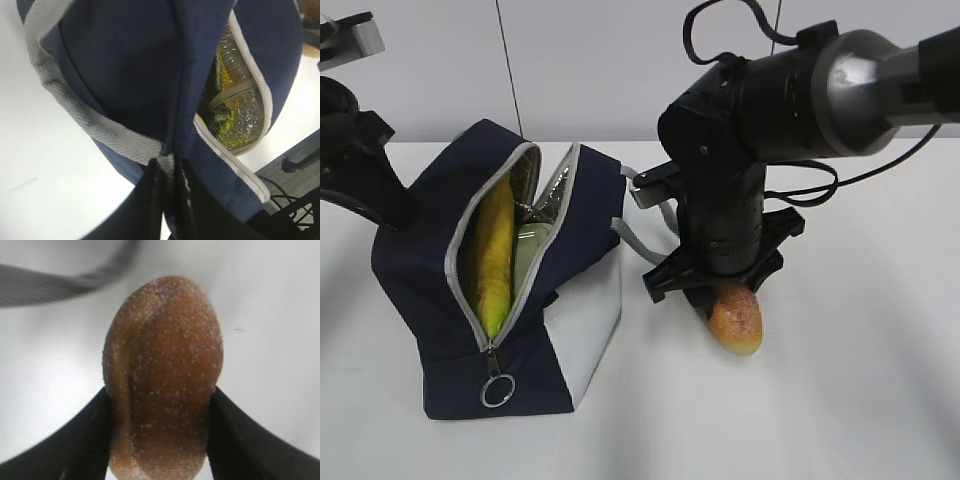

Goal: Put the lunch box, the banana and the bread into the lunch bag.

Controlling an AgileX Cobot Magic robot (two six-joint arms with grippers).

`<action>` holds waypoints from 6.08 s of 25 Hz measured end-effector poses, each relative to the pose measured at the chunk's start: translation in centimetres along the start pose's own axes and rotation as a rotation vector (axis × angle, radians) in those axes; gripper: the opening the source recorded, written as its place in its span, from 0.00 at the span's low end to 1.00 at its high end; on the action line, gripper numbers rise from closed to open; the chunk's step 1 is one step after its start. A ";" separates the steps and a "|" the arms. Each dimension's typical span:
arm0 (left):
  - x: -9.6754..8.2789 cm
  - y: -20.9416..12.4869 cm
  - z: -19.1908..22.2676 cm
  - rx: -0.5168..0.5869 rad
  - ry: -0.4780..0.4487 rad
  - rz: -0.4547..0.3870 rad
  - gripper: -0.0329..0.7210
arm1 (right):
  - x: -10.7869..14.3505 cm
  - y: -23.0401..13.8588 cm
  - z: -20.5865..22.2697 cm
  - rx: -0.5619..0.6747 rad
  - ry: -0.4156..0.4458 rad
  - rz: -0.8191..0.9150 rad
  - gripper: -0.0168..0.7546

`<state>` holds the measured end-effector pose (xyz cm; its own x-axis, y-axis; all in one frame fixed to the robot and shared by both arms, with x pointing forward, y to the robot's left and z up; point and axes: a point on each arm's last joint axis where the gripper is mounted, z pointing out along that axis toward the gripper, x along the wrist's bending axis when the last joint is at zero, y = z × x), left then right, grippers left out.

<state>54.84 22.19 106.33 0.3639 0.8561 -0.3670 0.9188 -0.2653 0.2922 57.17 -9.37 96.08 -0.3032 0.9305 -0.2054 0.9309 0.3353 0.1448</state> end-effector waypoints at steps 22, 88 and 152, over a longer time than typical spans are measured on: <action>0.0 0.0 0.0 0.000 0.000 -0.002 0.07 | 1.1 2.3 -13.1 -0.411 0.542 0.153 0.53; 0.0 -0.1 0.0 0.015 -0.003 -0.012 0.08 | -0.3 8.3 -7.7 -0.180 0.379 0.163 0.75; -5.8 8.1 6.8 -0.124 -0.305 -0.047 0.17 | -7.2 8.9 -10.7 -0.279 0.094 0.168 0.04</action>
<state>61.24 12.08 104.87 0.3674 0.6892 -0.6245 0.9169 -0.1561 0.3672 65.43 -11.50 109.21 -0.1795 0.9814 -0.0679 0.8818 0.1911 0.4311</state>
